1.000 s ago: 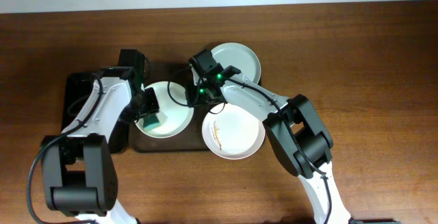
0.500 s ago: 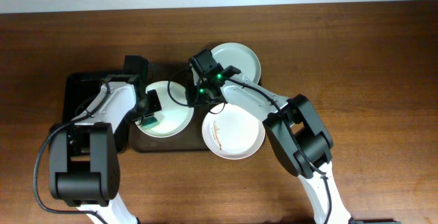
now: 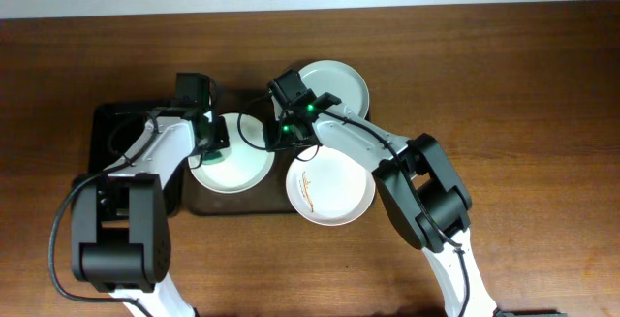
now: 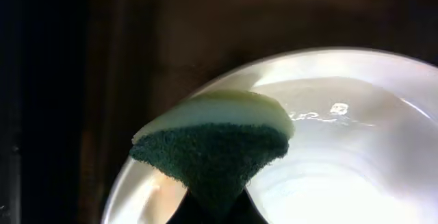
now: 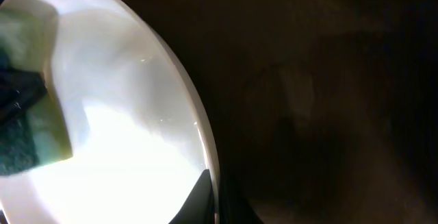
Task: Clean dirty plates on tray and stack at the side
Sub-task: 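Scrub the held plate with the sponge in the left gripper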
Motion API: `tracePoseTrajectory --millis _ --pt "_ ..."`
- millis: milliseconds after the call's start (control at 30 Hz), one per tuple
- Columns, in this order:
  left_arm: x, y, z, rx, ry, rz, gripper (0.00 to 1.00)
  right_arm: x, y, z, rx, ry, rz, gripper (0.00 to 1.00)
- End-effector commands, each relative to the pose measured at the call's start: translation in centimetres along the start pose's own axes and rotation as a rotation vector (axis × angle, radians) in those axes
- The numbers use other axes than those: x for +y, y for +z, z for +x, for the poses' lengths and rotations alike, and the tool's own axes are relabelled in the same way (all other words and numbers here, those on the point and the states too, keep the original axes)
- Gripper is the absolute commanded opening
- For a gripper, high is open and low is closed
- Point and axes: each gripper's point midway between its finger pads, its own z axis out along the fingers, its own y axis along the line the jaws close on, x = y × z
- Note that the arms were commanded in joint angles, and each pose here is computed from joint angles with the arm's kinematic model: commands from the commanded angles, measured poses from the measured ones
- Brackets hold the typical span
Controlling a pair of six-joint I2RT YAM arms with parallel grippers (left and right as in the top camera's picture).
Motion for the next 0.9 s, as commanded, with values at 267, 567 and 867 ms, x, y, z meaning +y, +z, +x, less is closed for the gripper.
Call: tracePoseTrajectory --millis 267,567,867 --pt "0.6 -0.3 5.0 0.192 0.108 -0.081 0.01 -0.8 0.3 0.0 0.005 0.003 0.023 0.04" --pt "-2.2 0.2 -1.2 -0.063 0.018 0.036 0.01 -0.8 0.3 0.0 0.005 0.003 0.023 0.05" --pt "-4.8 -0.8 5.8 0.226 0.177 0.241 0.01 -0.8 0.3 0.0 0.005 0.003 0.023 0.05"
